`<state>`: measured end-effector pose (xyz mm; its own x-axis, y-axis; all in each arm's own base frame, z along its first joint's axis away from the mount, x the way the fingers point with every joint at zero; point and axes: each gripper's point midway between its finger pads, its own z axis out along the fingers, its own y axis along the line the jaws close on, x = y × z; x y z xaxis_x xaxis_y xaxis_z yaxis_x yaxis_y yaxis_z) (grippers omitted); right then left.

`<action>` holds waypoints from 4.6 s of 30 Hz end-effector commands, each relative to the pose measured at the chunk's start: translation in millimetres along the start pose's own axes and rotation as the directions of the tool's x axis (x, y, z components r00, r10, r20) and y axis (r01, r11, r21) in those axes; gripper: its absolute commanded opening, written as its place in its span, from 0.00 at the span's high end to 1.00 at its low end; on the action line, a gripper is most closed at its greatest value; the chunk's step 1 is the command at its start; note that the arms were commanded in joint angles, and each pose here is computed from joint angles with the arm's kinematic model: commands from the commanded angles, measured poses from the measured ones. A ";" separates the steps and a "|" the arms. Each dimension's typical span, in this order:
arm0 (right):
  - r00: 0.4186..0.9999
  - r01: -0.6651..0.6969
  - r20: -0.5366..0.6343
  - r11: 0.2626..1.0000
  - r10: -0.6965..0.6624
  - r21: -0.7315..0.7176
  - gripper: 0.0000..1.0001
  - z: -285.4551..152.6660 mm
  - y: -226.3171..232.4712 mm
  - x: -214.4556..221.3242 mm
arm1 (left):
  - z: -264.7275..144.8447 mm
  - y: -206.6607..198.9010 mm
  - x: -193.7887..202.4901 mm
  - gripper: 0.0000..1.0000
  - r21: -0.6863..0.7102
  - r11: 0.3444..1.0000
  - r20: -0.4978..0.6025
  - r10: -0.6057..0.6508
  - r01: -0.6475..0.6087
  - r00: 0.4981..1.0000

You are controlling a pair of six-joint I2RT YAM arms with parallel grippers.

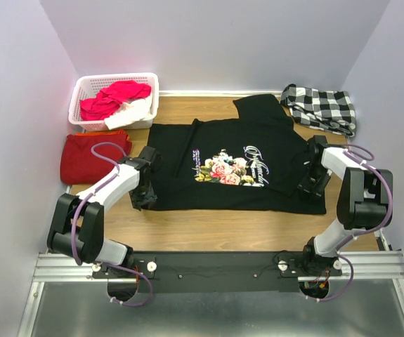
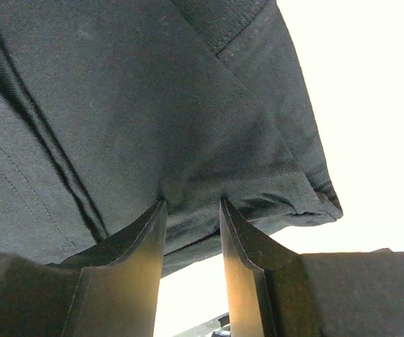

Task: Fold and stack the t-shirts
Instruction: Fold the flattened tshirt in 1/3 of the way

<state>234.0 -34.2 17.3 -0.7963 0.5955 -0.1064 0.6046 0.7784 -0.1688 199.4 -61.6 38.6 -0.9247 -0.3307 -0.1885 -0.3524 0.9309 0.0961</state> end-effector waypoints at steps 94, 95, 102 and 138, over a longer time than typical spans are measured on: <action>0.999 -0.026 0.027 0.881 0.044 -0.472 0.55 -27.9 61.1 27.6 | -35.7 -111.4 -295.6 0.46 0.229 0.957 0.535 0.030 -0.179 0.845; 0.998 -0.026 0.032 0.880 0.047 -0.474 0.55 -28.6 61.6 26.2 | -33.6 -111.0 -293.7 0.46 0.228 0.957 0.531 0.033 -0.181 0.847; 0.995 -0.030 0.071 0.890 0.070 -0.454 0.55 -28.0 62.1 11.7 | -28.9 -110.5 -288.3 0.46 0.231 0.955 0.521 0.038 -0.184 0.853; 0.988 0.022 0.138 0.844 0.062 -0.536 0.99 -60.8 99.1 -31.1 | -20.0 -108.8 -287.9 0.47 0.209 0.961 0.506 0.052 -0.181 0.861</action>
<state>301.4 30.1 54.3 -0.7441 0.6221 -0.2436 0.5313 0.7721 0.3488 496.1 -68.8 86.6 -0.7607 -0.1677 -0.6271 -0.1563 0.9849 -0.0739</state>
